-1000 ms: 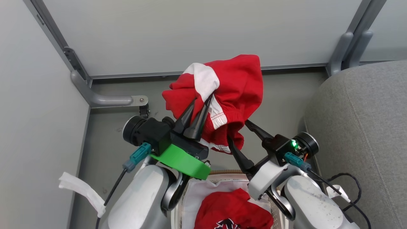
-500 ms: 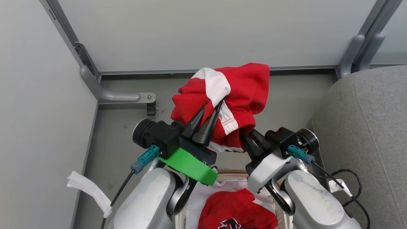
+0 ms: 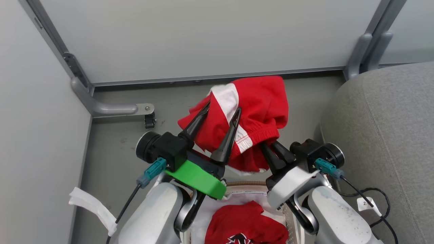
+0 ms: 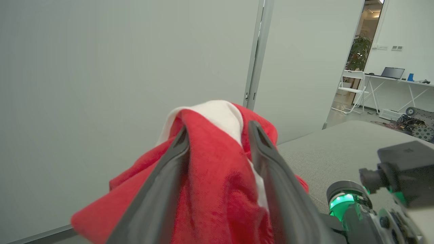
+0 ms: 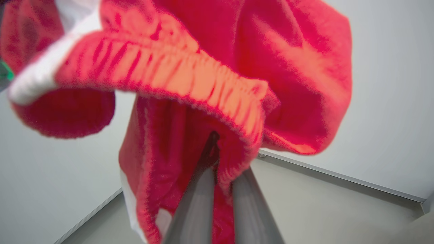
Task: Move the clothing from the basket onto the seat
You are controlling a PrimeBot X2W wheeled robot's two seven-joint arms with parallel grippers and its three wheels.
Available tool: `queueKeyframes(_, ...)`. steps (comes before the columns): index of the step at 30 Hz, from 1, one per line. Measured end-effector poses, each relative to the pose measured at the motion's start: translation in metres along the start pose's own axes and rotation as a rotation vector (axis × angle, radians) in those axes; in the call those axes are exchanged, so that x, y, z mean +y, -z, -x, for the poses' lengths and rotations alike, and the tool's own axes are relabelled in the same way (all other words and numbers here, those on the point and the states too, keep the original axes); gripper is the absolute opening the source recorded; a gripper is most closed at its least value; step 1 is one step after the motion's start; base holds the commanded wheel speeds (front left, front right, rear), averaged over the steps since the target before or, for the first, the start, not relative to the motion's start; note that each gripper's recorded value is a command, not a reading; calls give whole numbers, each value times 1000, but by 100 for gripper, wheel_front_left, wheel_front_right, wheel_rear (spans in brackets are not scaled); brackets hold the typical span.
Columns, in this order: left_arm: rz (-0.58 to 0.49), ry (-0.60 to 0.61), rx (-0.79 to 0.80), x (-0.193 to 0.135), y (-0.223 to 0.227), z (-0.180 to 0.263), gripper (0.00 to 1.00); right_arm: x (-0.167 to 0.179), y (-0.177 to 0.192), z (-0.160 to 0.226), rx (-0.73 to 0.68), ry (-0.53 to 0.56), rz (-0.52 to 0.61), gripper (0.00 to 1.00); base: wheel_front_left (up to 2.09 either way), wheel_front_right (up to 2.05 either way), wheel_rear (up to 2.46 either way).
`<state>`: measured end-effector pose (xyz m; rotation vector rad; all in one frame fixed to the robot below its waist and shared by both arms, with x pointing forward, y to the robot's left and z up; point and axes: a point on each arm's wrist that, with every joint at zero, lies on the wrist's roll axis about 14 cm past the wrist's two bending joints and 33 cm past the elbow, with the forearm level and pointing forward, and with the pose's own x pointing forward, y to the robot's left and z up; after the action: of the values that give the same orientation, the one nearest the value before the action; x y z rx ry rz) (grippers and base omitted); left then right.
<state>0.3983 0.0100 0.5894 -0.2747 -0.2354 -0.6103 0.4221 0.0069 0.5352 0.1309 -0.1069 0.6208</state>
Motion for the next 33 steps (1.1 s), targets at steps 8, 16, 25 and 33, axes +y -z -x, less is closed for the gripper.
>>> queueKeyframes(8, 17, 60, 54, -19, 24, -10, 100, -37, -8, 33, -23, 143, -20, 0, 0, 0, 0)
queueKeyframes(16, 63, 169, 98, -52, 48, -30, 100, -81, -22, 77, -55, 319, 0, 0, 0, 0, 0)
queueKeyframes(25, 108, 326, 145, -103, 73, -47, 100, -125, -34, 138, -81, 531, 19, 0, 0, 0, 0)
queueKeyframes(33, 140, 448, 185, -141, 93, -53, 100, -150, -47, 190, -101, 694, 49, 0, 0, 0, 0)
